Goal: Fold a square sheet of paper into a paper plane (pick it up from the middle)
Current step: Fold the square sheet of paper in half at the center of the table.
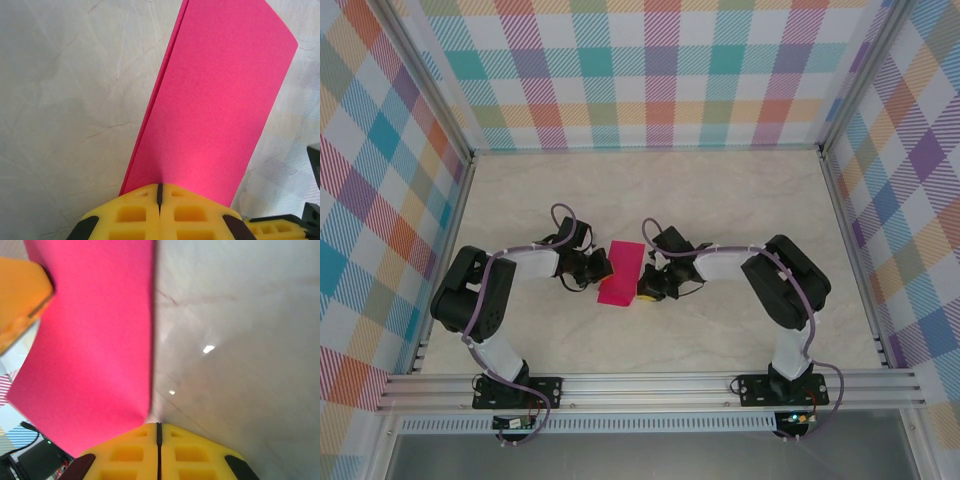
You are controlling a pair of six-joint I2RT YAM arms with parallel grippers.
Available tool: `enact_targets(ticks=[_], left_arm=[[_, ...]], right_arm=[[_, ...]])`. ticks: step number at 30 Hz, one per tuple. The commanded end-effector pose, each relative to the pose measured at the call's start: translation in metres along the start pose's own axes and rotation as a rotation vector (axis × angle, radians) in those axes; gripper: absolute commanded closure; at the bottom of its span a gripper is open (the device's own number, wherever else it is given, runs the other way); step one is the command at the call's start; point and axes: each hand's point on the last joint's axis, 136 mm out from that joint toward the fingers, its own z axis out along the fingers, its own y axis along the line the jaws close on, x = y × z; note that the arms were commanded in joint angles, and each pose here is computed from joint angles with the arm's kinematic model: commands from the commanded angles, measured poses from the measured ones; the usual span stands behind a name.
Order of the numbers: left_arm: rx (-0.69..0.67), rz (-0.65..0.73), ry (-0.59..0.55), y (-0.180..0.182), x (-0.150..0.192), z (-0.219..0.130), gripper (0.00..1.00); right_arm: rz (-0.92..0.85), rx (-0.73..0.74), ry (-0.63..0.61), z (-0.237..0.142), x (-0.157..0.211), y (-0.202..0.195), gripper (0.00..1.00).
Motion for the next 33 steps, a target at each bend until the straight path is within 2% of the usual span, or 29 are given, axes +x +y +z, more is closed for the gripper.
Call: enact_targets(ticks=[1, 6, 12, 18, 33], left_arm=[[-0.526, -0.151, 0.159, 0.134, 0.072, -0.002, 1.00], [-0.519, -0.148, 0.162, 0.132, 0.072, -0.003, 1.00], [-0.517, -0.147, 0.156, 0.130, 0.069, -0.003, 1.00], [-0.530, -0.151, 0.157, 0.134, 0.071, -0.003, 1.00], [-0.543, -0.154, 0.155, 0.137, 0.071, -0.003, 1.00]], right_arm=[[-0.064, -0.030, -0.011, -0.014, 0.002, 0.022, 0.93], [-0.116, -0.107, -0.070, -0.030, -0.019, 0.066, 0.92], [-0.125, -0.081, 0.001, 0.003, -0.017, 0.072, 0.92], [-0.098, -0.033, 0.038, 0.027, -0.007, 0.051, 0.93], [-0.065, 0.090, 0.130, 0.026, 0.039, -0.019, 0.93]])
